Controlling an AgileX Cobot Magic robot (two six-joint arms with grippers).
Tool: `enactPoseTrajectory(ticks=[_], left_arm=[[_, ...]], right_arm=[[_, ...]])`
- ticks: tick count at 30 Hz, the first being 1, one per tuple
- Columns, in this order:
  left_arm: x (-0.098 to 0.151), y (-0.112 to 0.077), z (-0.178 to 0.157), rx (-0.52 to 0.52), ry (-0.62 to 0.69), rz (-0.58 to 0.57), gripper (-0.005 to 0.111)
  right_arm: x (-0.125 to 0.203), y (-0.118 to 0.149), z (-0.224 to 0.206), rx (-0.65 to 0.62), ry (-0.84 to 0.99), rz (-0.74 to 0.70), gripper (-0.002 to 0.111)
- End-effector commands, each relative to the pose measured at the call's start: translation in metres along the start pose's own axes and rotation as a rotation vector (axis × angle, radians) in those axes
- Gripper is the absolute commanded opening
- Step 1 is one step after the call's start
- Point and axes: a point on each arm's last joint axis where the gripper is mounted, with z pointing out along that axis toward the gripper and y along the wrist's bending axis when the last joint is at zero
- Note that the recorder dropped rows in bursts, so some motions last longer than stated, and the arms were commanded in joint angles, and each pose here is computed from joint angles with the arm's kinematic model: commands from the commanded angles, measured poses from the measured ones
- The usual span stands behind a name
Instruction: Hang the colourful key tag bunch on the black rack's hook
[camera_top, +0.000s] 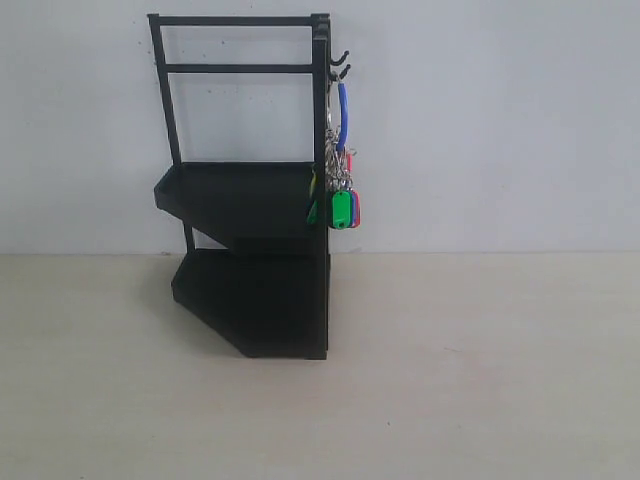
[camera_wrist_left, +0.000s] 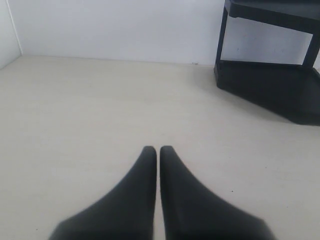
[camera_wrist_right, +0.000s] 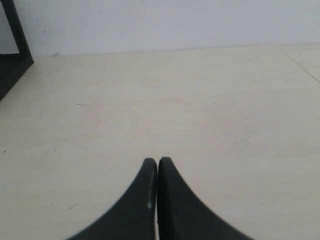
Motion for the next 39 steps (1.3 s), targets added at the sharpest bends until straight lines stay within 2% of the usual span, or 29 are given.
enactPoseTrajectory(ticks=[1, 39], left_arm=[[-0.0013, 0.0, 0.0, -0.002, -0.007, -0.007, 0.004], [-0.0013, 0.0, 0.0, -0.002, -0.007, -0.007, 0.004]], right_arm=[[-0.0005, -0.0007, -0.0004, 0.012, -0.009, -0.009, 0.0], [-0.0005, -0.0007, -0.0004, 0.012, -0.009, 0.004, 0.0]])
